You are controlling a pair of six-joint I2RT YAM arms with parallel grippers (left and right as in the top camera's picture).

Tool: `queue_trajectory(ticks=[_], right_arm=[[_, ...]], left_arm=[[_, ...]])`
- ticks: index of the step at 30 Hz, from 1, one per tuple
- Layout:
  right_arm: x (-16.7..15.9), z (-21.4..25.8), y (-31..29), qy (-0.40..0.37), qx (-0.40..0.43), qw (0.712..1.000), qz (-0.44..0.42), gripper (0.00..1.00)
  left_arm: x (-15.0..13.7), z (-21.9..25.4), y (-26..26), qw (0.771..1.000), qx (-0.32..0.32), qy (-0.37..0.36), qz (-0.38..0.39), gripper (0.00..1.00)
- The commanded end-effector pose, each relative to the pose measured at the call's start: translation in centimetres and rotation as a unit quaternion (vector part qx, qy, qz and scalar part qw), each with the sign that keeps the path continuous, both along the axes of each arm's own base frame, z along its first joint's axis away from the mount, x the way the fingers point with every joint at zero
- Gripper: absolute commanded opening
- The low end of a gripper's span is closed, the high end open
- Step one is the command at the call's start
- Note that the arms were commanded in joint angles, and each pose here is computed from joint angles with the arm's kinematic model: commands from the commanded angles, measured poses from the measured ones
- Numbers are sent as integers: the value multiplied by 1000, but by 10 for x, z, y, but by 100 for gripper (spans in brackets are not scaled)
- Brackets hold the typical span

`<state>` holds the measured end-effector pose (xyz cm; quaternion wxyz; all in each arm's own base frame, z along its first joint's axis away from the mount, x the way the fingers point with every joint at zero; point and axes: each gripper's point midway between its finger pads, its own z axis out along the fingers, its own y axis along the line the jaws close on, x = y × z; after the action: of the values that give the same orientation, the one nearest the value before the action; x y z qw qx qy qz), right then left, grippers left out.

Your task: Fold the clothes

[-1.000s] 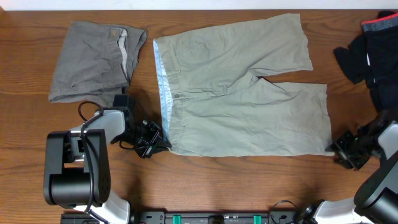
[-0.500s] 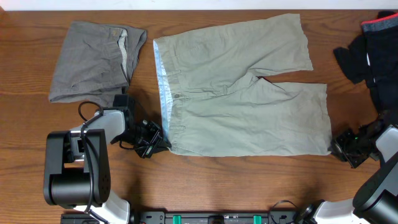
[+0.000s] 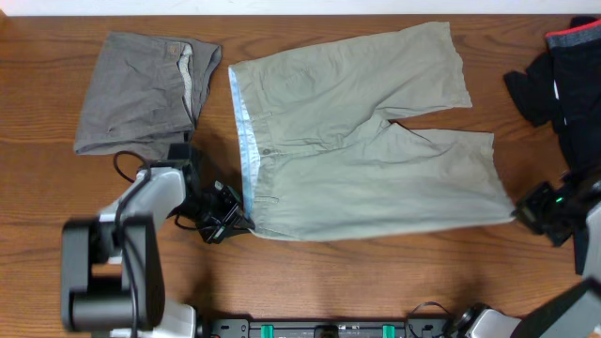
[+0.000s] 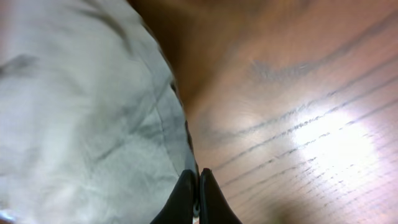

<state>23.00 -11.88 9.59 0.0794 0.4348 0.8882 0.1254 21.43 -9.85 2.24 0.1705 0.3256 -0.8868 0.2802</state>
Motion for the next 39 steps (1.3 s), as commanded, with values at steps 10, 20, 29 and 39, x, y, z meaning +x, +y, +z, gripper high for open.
queue_trajectory(ticks=[10, 20, 29, 39], right_arm=[[10, 192, -37, -140, -174, 974, -29, 1], [25, 288, -44, -245, -221, 941, -71, 2], [53, 222, -34, -149, -149, 977, 9, 1], [73, 105, 21, -65, -1, 988, 141, 11]], left_arm=[[-1, 127, 43, 954, 149, -261, -21, 6], [-34, 165, 59, 936, 205, -279, -61, 6], [-17, 155, 63, 939, 214, -263, -65, 6], [0, 144, 64, 941, 214, -251, -68, 6]])
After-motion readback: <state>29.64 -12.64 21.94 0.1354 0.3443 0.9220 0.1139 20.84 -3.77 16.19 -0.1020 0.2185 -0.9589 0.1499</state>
